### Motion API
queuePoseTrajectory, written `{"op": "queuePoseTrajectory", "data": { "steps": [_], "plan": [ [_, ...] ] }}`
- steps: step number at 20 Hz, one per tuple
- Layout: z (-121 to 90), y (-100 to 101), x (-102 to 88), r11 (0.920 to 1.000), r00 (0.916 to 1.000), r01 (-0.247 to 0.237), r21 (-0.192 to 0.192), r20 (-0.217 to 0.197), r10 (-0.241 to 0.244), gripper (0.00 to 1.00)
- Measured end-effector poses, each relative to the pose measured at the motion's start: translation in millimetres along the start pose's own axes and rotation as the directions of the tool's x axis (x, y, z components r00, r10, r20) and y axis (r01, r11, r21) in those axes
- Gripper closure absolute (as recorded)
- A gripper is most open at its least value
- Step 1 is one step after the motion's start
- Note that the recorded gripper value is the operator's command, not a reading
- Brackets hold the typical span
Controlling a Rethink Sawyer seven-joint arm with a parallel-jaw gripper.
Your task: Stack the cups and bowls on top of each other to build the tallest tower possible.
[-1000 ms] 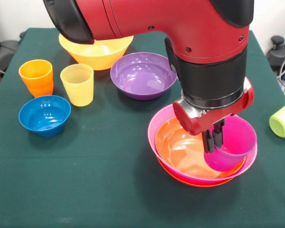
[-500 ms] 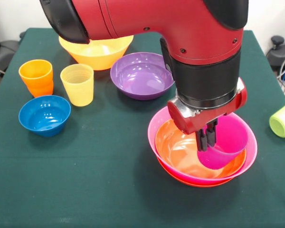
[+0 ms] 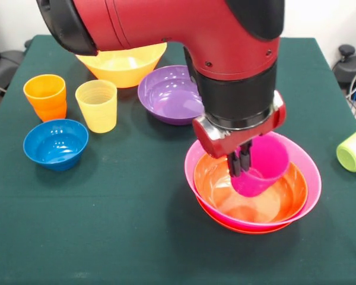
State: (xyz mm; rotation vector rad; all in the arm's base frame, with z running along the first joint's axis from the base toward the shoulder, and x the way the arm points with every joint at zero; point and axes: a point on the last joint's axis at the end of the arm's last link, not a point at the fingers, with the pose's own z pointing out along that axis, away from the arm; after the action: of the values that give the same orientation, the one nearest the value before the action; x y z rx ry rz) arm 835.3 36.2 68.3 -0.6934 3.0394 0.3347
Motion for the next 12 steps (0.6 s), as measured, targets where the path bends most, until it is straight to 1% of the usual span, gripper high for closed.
{"op": "queuePoseTrajectory", "data": {
  "steps": [1, 3, 5, 10, 12],
  "plan": [
    [1, 0, 6.6, 1.0000, 0.9999, 0.005, 0.000, -0.013, -0.005, 1.00],
    [2, 0, 11.4, 1.0000, 0.9998, 0.010, 0.000, -0.020, -0.010, 1.00],
    [5, 0, 21.5, 0.9998, 0.9993, 0.020, 0.002, -0.032, -0.020, 1.00],
    [6, 6, 38.9, 0.9990, 0.9982, 0.045, 0.003, -0.040, -0.045, 1.00],
    [8, 11, 46.2, 0.9980, 0.9973, 0.062, 0.007, -0.038, -0.062, 1.00]
  ]
}}
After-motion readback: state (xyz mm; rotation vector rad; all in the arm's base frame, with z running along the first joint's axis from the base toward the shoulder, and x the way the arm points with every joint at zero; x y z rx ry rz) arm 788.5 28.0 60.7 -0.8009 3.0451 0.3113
